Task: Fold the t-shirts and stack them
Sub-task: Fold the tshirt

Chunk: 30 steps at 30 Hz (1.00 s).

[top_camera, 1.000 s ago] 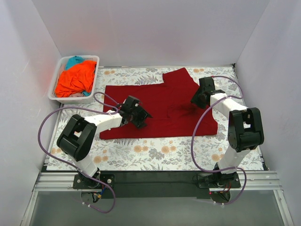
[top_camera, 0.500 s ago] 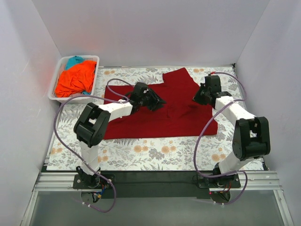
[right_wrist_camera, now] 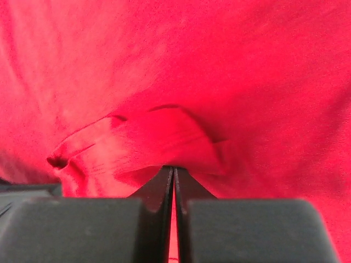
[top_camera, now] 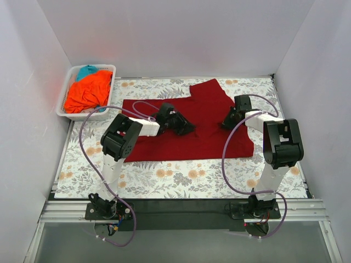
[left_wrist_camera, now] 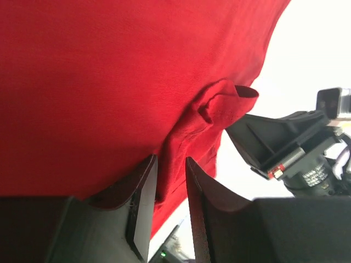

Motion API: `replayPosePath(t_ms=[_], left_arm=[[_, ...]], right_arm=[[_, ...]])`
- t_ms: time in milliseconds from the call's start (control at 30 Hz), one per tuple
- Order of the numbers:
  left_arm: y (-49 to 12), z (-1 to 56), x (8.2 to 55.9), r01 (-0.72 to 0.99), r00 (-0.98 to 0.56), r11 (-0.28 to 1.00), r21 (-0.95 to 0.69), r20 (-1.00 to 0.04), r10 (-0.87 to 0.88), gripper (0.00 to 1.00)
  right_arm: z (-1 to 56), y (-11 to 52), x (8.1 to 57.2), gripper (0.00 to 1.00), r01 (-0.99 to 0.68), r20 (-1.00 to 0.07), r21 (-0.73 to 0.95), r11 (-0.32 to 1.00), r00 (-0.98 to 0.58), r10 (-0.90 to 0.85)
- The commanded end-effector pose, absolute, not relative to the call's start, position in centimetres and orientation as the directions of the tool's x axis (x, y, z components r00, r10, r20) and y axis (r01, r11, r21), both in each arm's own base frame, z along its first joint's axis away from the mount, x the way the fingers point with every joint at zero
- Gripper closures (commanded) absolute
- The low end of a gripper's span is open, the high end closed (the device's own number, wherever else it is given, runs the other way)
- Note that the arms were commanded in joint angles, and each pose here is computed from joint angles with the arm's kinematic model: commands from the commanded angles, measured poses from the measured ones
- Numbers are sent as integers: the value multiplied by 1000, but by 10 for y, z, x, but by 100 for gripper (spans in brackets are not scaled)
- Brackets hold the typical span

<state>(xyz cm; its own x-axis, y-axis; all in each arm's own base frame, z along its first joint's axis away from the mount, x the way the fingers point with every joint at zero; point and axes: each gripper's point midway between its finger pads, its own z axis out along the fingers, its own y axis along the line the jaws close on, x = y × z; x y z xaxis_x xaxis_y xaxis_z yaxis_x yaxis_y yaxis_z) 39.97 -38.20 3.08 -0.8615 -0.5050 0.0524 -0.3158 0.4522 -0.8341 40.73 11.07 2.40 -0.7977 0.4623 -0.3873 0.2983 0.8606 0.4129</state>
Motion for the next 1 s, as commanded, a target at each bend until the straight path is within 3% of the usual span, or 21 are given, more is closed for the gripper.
replayPosePath(t_ms=[0,100,233,400,533,733,967], left_arm=[[-353,49,411,-360,-819,383,-851,91,-566,73],[-336,80,420,-257,-826,408,-876,-20,-564,68],[-307,128,428,-149,-812,456,-877,-154,-562,60],[-256,154,424,-170,-759,469,-867,-188,-623,56],[-199,156,399,-268,-703,474,-839,-166,-691,56],[-142,122,364,-387,-654,518,-763,-170,-737,56],[-119,80,335,-515,-623,549,-658,-153,-767,56]], right_arm=[[41,96,424,92,310,-454,414,856,-745,490],[55,92,422,72,288,-484,413,864,-734,476],[98,92,426,57,218,-561,439,872,-691,455],[124,83,416,56,193,-581,458,868,-674,457],[100,80,391,58,226,-528,440,869,-718,453],[68,72,367,59,279,-482,384,880,-753,449],[33,53,346,60,345,-430,276,897,-790,436]])
